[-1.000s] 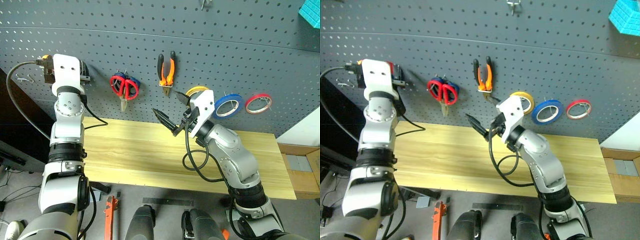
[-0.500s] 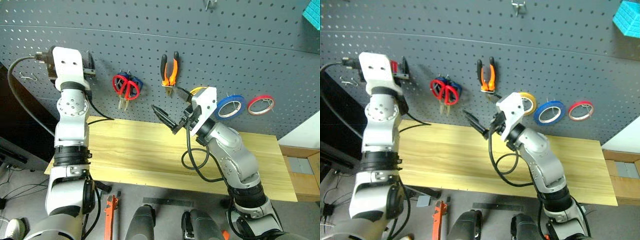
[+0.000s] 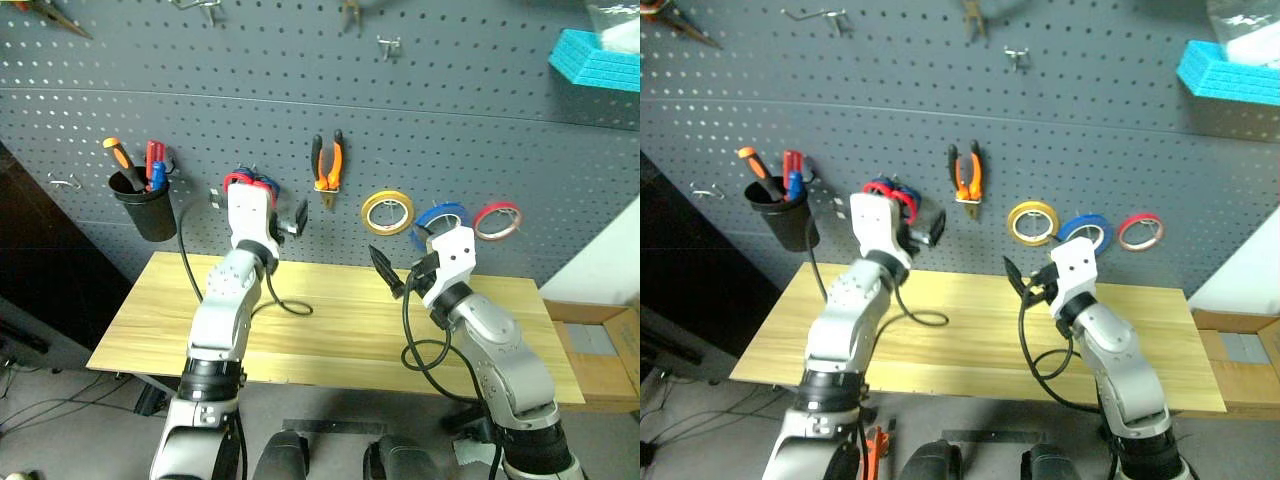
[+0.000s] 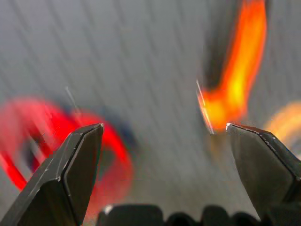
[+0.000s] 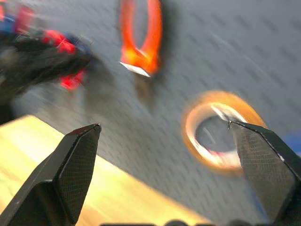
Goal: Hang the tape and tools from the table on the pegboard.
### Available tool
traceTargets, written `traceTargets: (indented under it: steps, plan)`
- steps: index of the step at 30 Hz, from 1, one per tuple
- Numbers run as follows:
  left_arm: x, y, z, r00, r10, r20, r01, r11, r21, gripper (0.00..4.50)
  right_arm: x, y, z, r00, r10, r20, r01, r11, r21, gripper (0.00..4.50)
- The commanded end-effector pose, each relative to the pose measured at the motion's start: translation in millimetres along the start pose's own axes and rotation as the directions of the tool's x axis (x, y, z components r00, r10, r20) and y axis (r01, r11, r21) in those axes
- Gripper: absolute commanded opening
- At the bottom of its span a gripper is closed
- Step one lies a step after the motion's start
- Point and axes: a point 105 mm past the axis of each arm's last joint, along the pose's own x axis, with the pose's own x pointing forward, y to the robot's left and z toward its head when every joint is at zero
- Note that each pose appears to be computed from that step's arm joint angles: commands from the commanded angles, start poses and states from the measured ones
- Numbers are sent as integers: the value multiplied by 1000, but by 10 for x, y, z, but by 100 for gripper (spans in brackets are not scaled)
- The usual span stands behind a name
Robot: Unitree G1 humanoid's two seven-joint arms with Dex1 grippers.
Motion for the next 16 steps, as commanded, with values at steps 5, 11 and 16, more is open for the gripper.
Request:
traceTargets:
  steps: [5,11,16]
  plan:
    - [-230,132,-579,983,59,-173,-59,998,5,447,-144,-319,-380,976,-176,-125,180,983,25,450]
    - [-362,388,-861,954,144,-264,-138,990,39,447,-385,-556,-940,913,-284,-294,312,948,54,450]
    - [-422,435,-957,946,144,-292,-144,989,22,447,-471,-645,-1219,881,-322,-348,354,935,32,450]
